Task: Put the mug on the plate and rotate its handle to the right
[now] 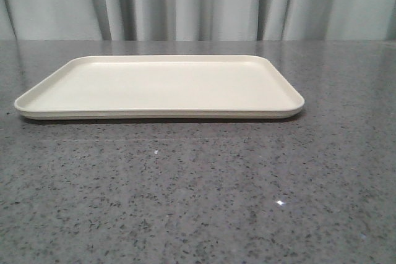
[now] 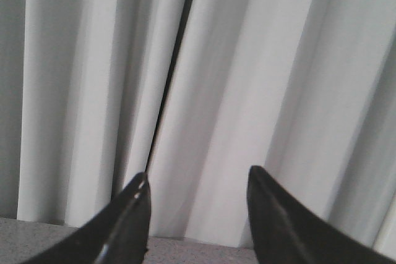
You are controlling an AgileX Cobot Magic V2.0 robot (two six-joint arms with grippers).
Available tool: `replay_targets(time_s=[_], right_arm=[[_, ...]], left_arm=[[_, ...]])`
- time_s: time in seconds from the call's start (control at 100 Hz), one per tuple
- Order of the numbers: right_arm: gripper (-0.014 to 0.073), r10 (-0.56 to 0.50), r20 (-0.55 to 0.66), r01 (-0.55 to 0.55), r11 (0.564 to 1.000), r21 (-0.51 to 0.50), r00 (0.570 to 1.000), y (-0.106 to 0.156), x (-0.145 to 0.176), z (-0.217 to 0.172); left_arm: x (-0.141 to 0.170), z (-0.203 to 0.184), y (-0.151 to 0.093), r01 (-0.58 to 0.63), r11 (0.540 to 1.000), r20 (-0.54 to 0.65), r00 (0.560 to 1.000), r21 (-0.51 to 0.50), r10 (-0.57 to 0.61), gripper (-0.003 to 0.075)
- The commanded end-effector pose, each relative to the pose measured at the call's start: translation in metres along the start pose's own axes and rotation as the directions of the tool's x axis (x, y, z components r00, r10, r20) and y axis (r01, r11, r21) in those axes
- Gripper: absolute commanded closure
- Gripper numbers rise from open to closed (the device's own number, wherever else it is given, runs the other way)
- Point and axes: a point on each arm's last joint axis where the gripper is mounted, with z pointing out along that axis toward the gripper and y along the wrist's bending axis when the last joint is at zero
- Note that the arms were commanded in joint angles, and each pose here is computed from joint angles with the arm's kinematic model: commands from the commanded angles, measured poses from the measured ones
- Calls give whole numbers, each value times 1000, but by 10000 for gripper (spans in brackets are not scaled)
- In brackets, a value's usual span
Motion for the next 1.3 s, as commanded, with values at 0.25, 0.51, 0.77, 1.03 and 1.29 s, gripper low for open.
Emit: replay_targets(time_s=[0.25,0.51,0.77,1.03,1.29], right_arm=[[223,-20,89,20,1000,4,996,-1,-13,-3],[223,-20,86,20,1000,5,996,-1,-12,-3],[223,-20,74,19,1000,5,997,-1,-11,-2],[223,-20,72,19,1000,5,997,-1,-11,-2],[223,-20,67,19,1000,5,998,-1,-10,-2]], left_arm=[[-4,-7,7,-53,997,32,998,-54,54,729],[-9,-35,13,-27,998,121,992,-54,34,729],[-21,-91,17,5,999,322,947,33,-15,729],[-45,-133,6,-66,989,468,884,133,-4,730],[-82,-150,-47,-245,952,548,829,182,108,730]])
